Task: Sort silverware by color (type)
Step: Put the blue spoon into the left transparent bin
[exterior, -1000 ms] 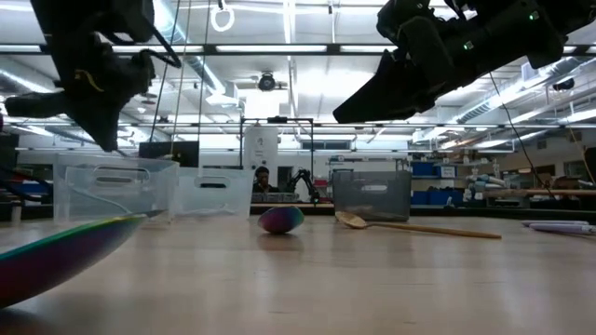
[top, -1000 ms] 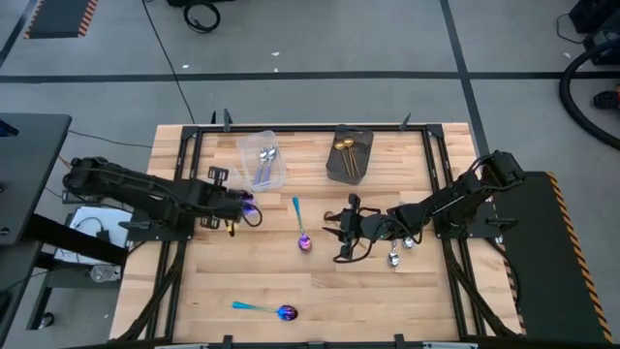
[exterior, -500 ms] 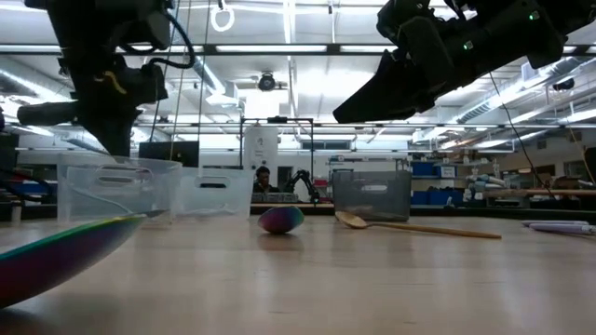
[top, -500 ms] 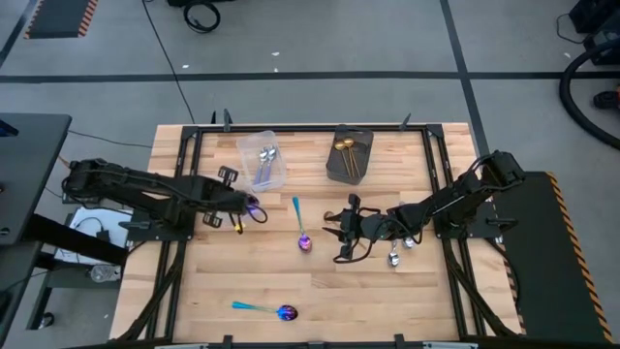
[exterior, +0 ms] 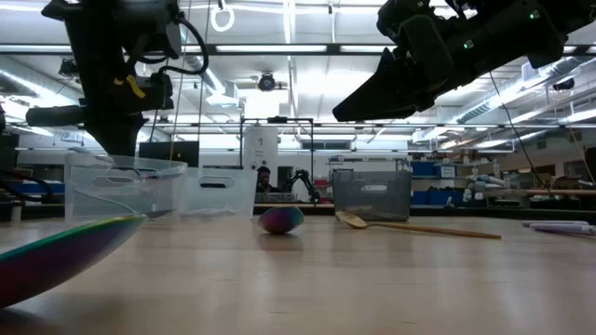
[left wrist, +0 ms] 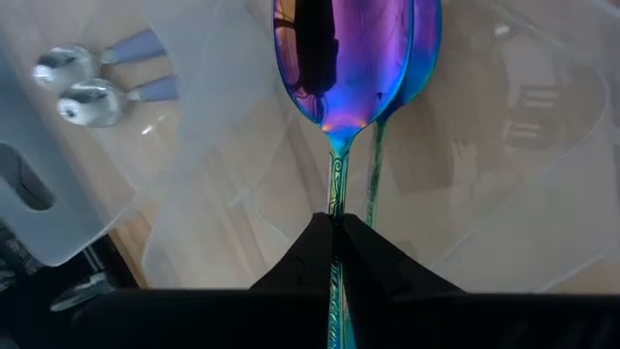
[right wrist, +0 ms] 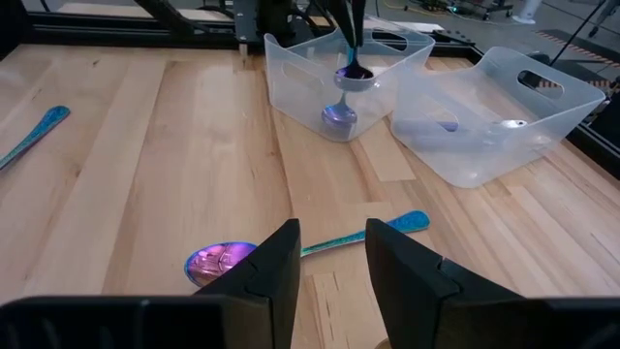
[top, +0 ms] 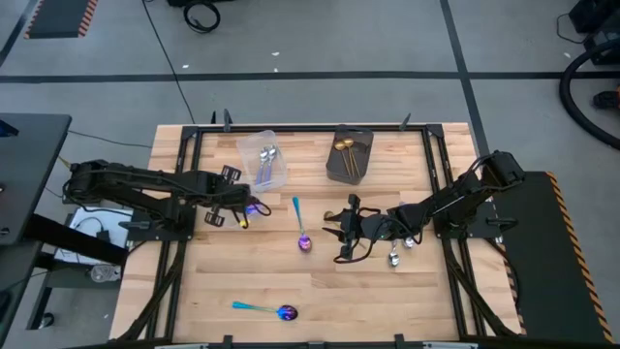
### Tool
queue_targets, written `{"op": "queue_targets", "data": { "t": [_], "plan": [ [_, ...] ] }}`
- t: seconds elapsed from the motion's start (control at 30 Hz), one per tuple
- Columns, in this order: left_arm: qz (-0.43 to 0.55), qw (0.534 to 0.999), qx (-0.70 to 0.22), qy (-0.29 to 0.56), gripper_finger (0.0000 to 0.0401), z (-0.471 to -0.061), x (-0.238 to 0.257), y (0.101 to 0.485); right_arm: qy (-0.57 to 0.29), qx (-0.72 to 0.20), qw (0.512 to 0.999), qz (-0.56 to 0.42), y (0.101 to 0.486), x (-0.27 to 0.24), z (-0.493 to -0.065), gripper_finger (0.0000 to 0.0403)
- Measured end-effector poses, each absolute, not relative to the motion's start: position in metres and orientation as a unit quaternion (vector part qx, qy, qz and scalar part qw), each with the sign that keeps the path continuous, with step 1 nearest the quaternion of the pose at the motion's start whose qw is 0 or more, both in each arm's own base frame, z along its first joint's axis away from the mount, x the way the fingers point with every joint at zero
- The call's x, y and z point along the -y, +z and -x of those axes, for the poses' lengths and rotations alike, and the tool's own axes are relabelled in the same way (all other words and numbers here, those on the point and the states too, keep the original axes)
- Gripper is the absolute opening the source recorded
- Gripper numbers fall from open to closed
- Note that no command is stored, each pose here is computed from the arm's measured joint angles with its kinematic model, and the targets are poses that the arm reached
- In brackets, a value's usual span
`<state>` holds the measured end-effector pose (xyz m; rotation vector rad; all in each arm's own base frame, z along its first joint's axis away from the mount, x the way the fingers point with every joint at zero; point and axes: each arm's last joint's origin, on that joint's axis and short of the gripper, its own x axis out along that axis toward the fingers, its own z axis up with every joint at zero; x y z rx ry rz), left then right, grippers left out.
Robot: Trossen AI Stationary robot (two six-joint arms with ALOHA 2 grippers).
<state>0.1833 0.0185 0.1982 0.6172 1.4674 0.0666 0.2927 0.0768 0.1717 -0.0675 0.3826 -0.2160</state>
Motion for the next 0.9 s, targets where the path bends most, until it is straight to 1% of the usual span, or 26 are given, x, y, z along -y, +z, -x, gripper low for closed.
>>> {"op": "queue_targets", "data": {
  "t": [0.17, 0.5, 0.6, 0.77, 0.9],
  "plan": [
    [-0.293, 0.685, -0.667, 0.008, 0.0021, -0.187, -0.019, 0.192, -0.106, -0.186, 0.976, 0.034, 0.172, -0.077, -0.293, 0.0129],
    [-0.282, 0.652, -0.704, -0.008, 0.0028, -0.195, -0.022, 0.175, -0.101, -0.186, 0.977, 0.034, 0.173, -0.077, -0.293, 0.0129],
    [-0.275, 0.646, -0.713, -0.004, 0.005, -0.195, -0.026, 0.172, -0.102, -0.186, 0.977, 0.034, 0.173, -0.077, -0.293, 0.0129],
    [-0.249, 0.66, -0.708, 0.028, 0.0108, -0.196, -0.03, 0.173, -0.101, -0.186, 0.977, 0.034, 0.173, -0.077, -0.293, 0.0129],
    [-0.235, 0.661, -0.711, 0.043, 0.0138, -0.195, -0.03, 0.176, -0.101, -0.186, 0.977, 0.034, 0.173, -0.077, -0.293, 0.0129]
  ]
}}
